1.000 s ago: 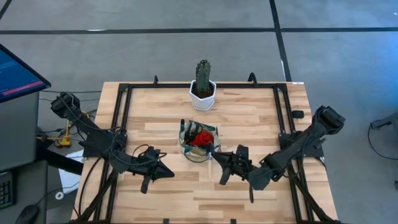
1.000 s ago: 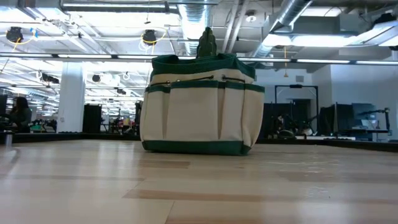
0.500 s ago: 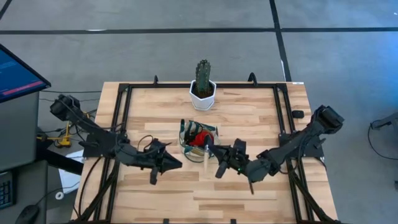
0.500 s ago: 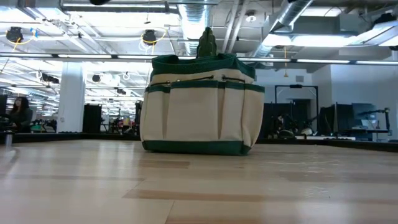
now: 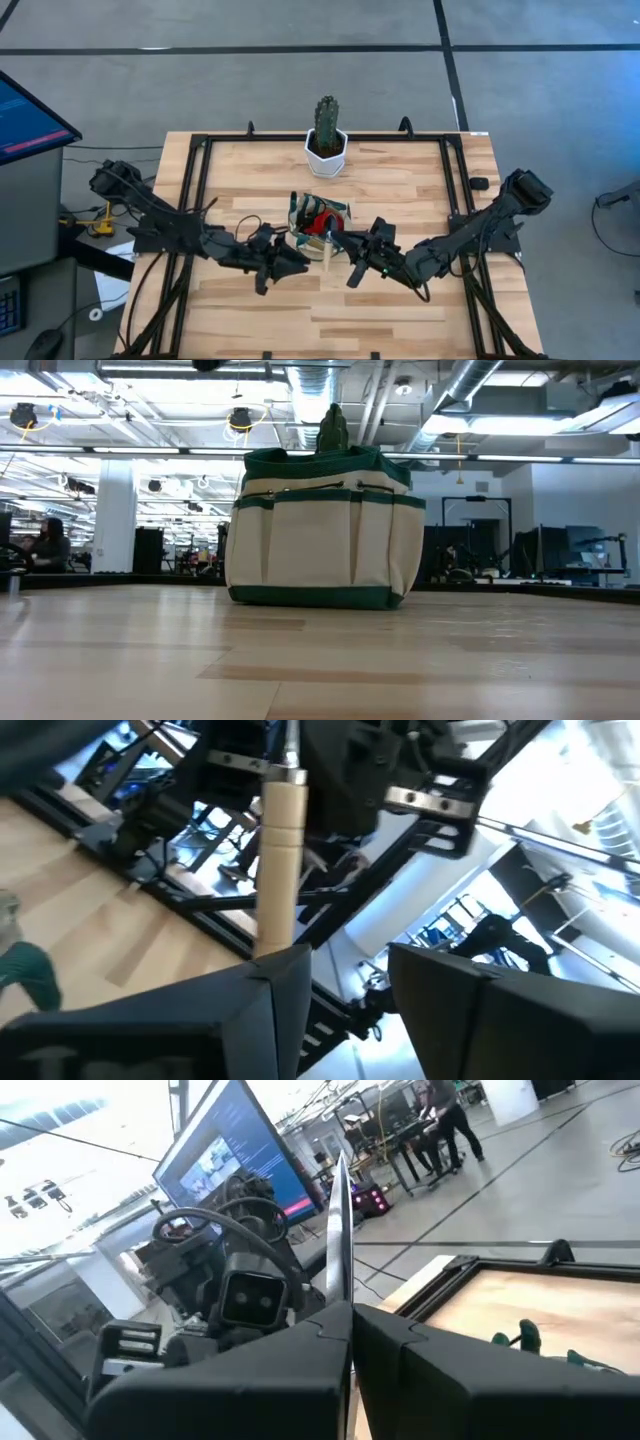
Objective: Pick & Place Garden tools in Gardening bag
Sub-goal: Put the brown trowel into the gardening bag
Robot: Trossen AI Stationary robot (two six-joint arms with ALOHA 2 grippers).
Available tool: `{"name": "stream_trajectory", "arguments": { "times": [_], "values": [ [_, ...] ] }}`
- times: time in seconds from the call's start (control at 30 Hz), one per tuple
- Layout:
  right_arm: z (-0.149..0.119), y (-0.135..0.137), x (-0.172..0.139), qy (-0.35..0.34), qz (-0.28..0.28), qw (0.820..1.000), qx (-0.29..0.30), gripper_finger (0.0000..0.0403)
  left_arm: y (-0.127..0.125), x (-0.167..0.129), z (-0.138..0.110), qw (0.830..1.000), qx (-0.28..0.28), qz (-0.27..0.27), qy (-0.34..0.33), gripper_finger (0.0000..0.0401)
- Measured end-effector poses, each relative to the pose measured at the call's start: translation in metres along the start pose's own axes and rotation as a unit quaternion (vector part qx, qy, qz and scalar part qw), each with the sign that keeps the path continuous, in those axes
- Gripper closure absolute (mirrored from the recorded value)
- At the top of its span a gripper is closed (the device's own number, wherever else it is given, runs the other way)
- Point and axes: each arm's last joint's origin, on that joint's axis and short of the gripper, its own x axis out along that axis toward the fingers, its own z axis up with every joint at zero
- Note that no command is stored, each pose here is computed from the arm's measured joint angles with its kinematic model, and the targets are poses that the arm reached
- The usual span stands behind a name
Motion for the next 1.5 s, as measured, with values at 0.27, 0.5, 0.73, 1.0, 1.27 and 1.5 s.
{"name": "stream_trajectory", "arguments": {
  "times": [0.27,0.5,0.73,1.0,1.27,1.5],
  "values": [
    [0.002,-0.004,0.008,0.006,0.014,1.0,-0.001,0.0403,0.005,0.007,0.01,1.0,-0.006,-0.001,-0.03,0.0278],
    [0.005,-0.008,0.016,0.001,0.012,1.0,-0.016,0.0403,0.007,0.019,0.021,0.999,-0.004,-0.02,-0.028,0.0276],
    [0.005,-0.009,0.018,0.005,0.021,0.999,-0.024,0.0403,0.015,0.044,0.005,1.0,0.004,-0.021,0.009,0.0276],
    [0.004,-0.007,0.015,0.009,0.025,0.999,-0.028,0.0403,0.005,0.038,0.024,0.997,0.011,-0.069,0.014,0.028],
    [0.006,-0.001,0.006,0.011,0.039,0.999,-0.033,0.0403,-0.001,0.016,0.039,0.995,0.068,-0.019,0.066,0.0281],
    [0.008,0.002,0.002,0.016,0.057,0.998,-0.027,0.0403,0.01,0.021,0.03,0.995,0.056,0.046,0.065,0.0268]
  ]
}}
